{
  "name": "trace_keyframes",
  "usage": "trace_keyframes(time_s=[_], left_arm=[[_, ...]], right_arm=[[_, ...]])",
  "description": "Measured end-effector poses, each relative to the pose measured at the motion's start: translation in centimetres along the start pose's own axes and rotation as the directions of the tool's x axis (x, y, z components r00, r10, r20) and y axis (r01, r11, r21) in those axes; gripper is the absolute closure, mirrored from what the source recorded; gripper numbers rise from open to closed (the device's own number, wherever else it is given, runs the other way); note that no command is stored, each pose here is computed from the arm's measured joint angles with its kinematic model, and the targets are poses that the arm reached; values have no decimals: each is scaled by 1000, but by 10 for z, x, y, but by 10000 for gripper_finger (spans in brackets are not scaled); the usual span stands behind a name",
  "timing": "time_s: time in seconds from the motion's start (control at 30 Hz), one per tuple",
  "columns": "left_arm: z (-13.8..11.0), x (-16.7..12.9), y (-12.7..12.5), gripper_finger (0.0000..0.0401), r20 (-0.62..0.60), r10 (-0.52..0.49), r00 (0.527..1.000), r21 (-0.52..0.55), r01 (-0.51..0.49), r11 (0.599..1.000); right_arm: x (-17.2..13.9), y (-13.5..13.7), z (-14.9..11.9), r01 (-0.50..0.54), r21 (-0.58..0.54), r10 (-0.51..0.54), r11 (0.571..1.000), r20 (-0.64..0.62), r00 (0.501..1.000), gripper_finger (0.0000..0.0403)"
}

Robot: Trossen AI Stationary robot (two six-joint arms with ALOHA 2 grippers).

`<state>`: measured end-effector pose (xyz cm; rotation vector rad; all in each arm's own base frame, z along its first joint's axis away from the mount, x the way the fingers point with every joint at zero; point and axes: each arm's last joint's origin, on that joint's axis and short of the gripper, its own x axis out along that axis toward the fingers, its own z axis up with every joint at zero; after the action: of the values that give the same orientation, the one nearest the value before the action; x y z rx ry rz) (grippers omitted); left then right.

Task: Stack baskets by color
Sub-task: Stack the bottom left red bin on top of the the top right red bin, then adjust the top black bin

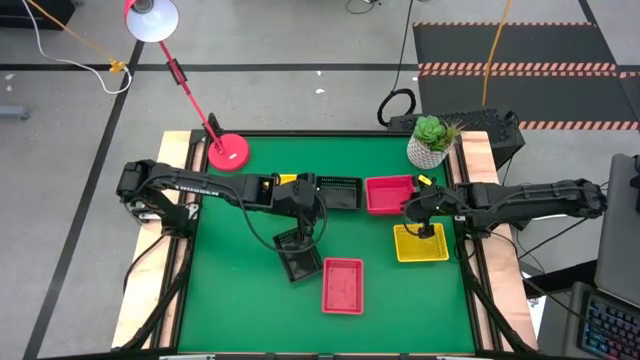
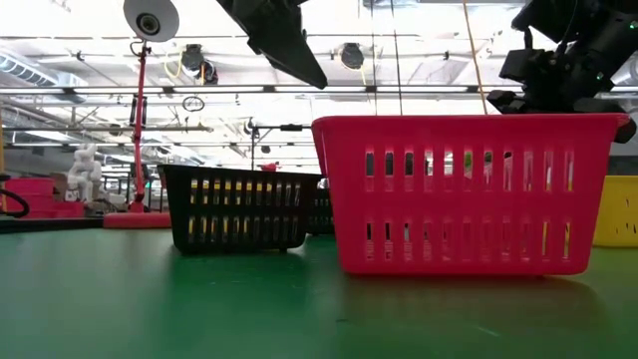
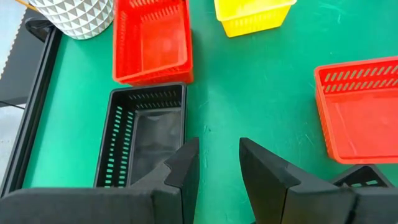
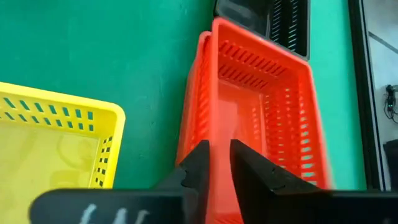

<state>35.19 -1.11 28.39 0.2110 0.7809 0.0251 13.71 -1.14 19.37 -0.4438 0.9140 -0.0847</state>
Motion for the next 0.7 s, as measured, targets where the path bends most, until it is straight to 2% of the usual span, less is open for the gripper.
trace_keyframes(time_s=[0.33, 0.5, 0.7], left_arm=[[0, 0, 0, 286, -2, 0, 1000, -4, 0, 1000], [-1, 2, 0, 286, -7, 1, 1000, -6, -1, 1000], [-12, 34, 5, 286, -90, 33, 995, -11, -34, 999]], right_arm=[[0, -2, 4, 41, 13, -42, 999, 31, 999, 285], [-3, -8, 22, 88, 105, -108, 991, 213, 971, 274], [-11, -12, 38, 96, 164, -149, 982, 358, 922, 273]])
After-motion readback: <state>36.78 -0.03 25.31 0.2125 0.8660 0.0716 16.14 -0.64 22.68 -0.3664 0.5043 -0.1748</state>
